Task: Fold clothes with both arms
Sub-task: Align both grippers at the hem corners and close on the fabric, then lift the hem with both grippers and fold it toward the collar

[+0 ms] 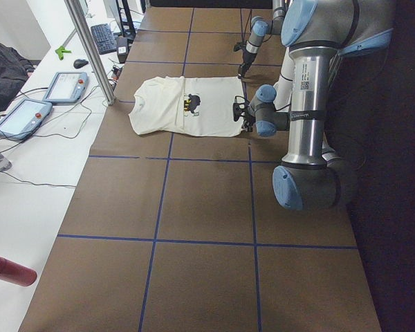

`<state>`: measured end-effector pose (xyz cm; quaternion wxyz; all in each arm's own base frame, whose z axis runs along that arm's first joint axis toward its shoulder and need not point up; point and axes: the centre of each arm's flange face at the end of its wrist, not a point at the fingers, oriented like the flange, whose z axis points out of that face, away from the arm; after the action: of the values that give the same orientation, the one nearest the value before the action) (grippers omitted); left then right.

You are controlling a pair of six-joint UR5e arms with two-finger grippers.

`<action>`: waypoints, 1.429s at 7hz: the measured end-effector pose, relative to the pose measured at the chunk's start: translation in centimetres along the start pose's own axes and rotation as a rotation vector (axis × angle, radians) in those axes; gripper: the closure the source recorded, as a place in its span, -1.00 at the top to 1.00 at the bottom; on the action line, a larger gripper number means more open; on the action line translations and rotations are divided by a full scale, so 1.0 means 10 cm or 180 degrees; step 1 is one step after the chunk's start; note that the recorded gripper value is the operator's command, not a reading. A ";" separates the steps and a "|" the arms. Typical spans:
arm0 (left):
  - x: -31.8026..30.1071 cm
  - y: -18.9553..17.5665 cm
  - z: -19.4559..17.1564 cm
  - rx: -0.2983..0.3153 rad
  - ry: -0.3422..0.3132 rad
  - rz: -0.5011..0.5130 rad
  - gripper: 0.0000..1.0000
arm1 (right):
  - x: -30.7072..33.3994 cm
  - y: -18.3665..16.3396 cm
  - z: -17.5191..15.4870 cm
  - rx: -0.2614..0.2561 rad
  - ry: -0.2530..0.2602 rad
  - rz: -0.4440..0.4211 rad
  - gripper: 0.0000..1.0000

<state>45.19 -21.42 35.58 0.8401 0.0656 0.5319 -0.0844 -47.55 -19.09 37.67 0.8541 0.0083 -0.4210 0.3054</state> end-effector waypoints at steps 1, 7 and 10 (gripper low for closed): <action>0.01 0.00 0.00 0.0000 0.0004 0.0000 -1.00 | 0.00 -0.01 0.01 0.0017 -0.0001 -0.0001 -1.00; 0.35 -0.01 -0.54 -0.0136 0.0048 0.0020 -1.00 | -0.26 -0.36 -0.56 0.0063 -0.0057 0.0107 -1.00; 0.80 0.01 -1.94 -0.0490 0.0026 0.0020 -1.00 | -0.44 -0.56 -2.08 -0.0227 0.0013 0.0165 -1.00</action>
<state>31.47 -18.02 20.06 0.8407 0.0028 0.5400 -0.0403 -31.76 -20.29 22.48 0.8465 -0.0336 -0.4300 0.3122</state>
